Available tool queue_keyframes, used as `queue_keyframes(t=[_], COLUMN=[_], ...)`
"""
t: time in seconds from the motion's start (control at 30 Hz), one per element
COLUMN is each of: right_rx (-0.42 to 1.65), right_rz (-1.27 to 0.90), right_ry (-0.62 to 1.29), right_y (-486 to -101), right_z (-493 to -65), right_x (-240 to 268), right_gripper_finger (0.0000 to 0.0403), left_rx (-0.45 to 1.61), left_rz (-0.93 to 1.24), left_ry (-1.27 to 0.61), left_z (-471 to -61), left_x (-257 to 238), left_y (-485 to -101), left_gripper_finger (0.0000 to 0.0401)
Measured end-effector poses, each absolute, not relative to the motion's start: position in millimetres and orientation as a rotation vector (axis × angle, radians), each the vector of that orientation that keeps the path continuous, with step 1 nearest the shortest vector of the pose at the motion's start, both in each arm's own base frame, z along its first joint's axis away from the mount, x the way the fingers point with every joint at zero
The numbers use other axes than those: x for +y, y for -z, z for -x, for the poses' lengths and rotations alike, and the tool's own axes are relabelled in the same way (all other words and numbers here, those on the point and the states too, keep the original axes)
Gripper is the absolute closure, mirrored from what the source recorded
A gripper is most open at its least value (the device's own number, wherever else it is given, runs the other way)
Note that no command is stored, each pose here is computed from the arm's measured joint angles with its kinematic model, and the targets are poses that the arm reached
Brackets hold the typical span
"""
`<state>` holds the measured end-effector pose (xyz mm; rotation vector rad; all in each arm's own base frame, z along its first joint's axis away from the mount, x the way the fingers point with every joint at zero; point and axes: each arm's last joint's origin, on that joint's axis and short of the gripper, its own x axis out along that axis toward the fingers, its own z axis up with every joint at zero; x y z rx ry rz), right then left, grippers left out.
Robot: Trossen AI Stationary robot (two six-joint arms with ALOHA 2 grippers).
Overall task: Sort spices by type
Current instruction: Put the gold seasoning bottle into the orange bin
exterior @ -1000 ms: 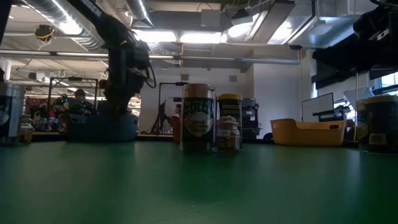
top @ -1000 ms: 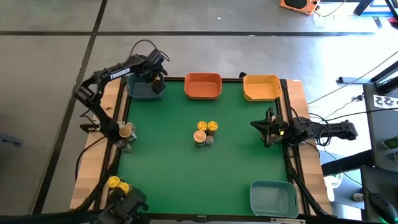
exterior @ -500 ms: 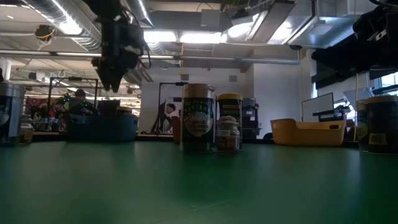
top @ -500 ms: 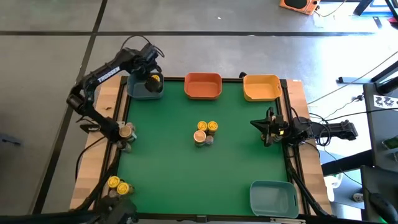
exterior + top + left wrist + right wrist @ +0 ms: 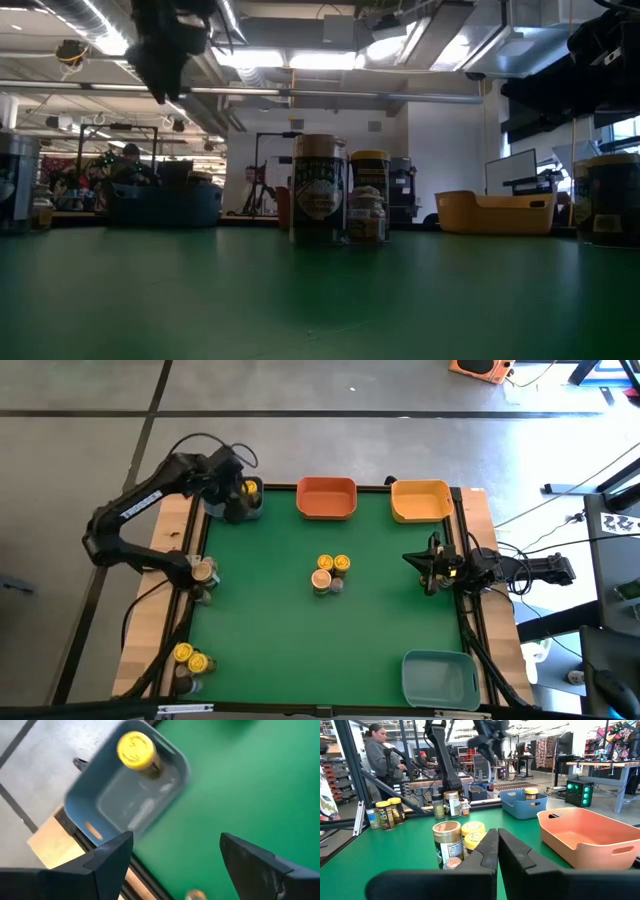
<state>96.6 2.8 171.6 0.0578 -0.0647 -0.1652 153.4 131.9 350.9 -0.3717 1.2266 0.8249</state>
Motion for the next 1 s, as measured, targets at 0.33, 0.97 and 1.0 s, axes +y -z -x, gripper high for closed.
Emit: queue_keyframes(t=[0.33, 0.97, 1.0], right_rx=[-0.064, -0.062, -0.062], right_rz=[-0.058, -0.058, -0.058], right_ry=[0.165, 0.164, 0.164], right_y=[-171.4, -171.2, -171.3], right_z=[-96.6, -96.6, -96.6], right_x=[2.8, 2.8, 2.8], right_gripper_finger=[0.0391, 0.0391, 0.0391], left_rx=[1.223, 1.322, 1.338], left_rz=[0.406, 0.441, 0.453], left_ry=[-0.747, -0.680, -0.677], left_z=[-149.5, -154.4, -154.3], left_x=[71.7, 2.7, 0.5], left_y=[-362.0, -330.2, -326.7], left_gripper_finger=[0.0105, 0.0105, 0.0105])
